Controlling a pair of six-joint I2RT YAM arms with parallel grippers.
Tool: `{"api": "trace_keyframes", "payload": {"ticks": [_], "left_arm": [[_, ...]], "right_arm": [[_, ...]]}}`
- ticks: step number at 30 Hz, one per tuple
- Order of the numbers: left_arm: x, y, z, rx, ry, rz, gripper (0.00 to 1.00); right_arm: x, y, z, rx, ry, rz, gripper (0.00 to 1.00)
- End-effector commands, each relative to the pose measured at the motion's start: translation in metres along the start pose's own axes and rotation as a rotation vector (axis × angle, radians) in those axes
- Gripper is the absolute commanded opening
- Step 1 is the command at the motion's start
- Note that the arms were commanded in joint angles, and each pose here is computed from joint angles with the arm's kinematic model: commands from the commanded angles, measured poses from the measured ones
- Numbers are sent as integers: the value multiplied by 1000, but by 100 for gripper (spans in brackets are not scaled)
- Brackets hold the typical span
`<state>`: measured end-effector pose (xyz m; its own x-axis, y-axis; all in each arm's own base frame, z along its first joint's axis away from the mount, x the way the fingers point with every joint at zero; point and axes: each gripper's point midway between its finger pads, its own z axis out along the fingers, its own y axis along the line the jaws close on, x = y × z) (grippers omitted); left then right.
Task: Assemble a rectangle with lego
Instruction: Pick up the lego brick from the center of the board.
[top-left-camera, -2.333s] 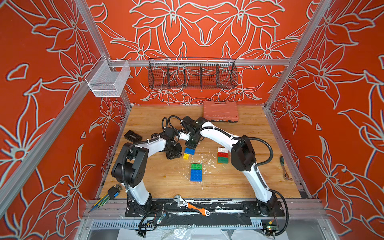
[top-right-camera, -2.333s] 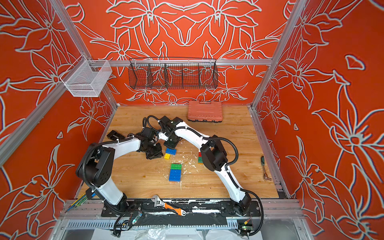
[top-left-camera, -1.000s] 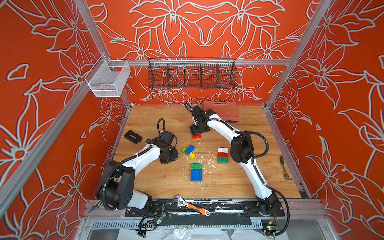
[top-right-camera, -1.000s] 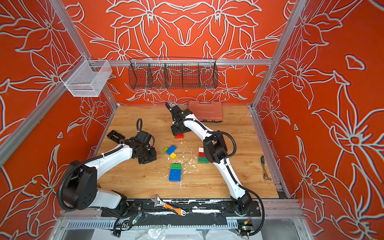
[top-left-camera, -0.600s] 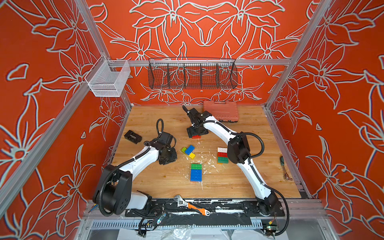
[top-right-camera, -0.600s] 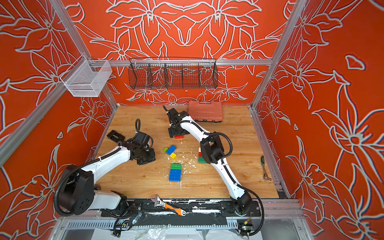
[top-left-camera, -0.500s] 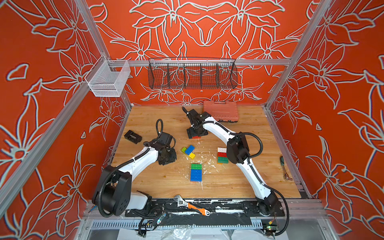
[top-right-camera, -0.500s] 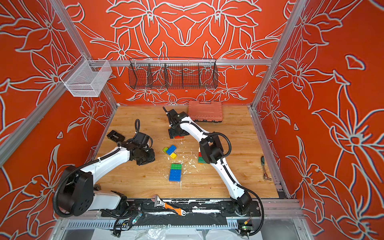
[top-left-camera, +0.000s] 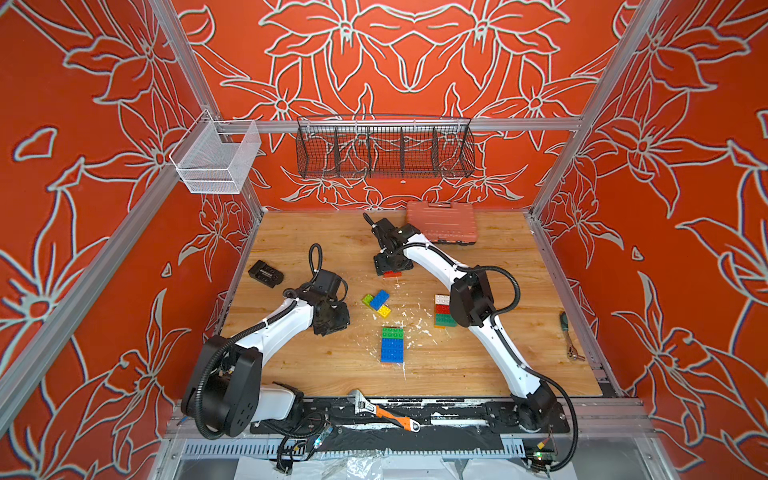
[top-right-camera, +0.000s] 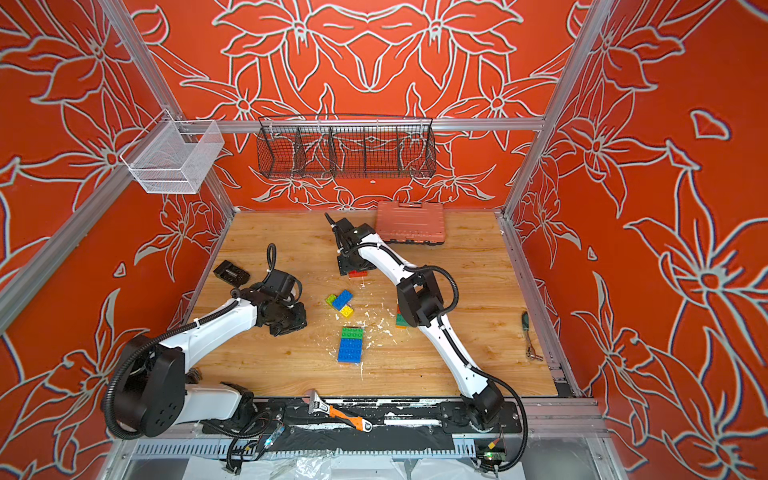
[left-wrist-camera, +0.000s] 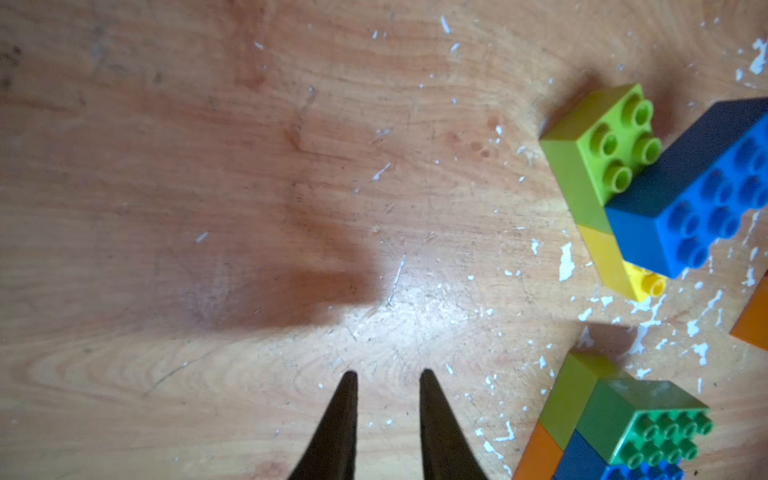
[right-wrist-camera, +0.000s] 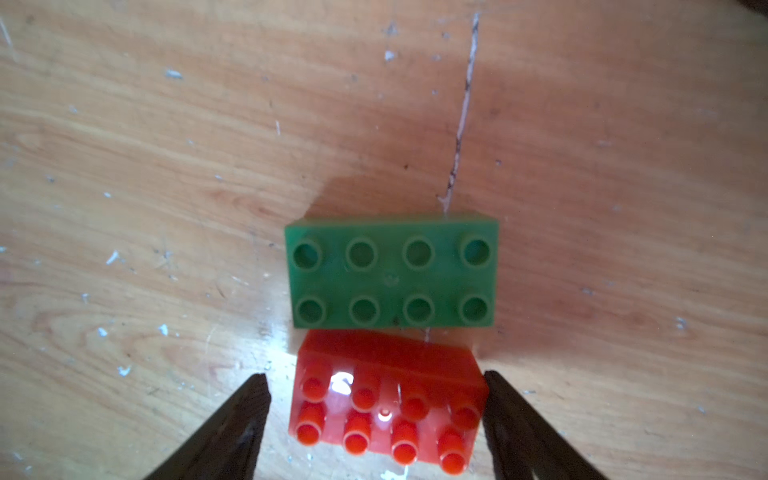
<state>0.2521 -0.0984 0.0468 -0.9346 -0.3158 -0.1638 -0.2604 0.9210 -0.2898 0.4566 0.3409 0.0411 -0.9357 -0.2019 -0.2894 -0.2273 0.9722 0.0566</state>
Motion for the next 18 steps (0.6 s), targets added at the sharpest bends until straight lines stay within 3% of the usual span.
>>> {"api": "trace_keyframes", "payload": {"ticks": [1,8,18], "left_arm": [[0,2,0,3,-2,3,25],[-1,2,-2,7,-6,1,26],[0,2,-9,12,-21,-24,26]], "right_arm": [[9,-6,7,51,32,7,79],[11,-11,7,81,37,-14,74],[-2,-14,-33,81,-40,-181,49]]}}
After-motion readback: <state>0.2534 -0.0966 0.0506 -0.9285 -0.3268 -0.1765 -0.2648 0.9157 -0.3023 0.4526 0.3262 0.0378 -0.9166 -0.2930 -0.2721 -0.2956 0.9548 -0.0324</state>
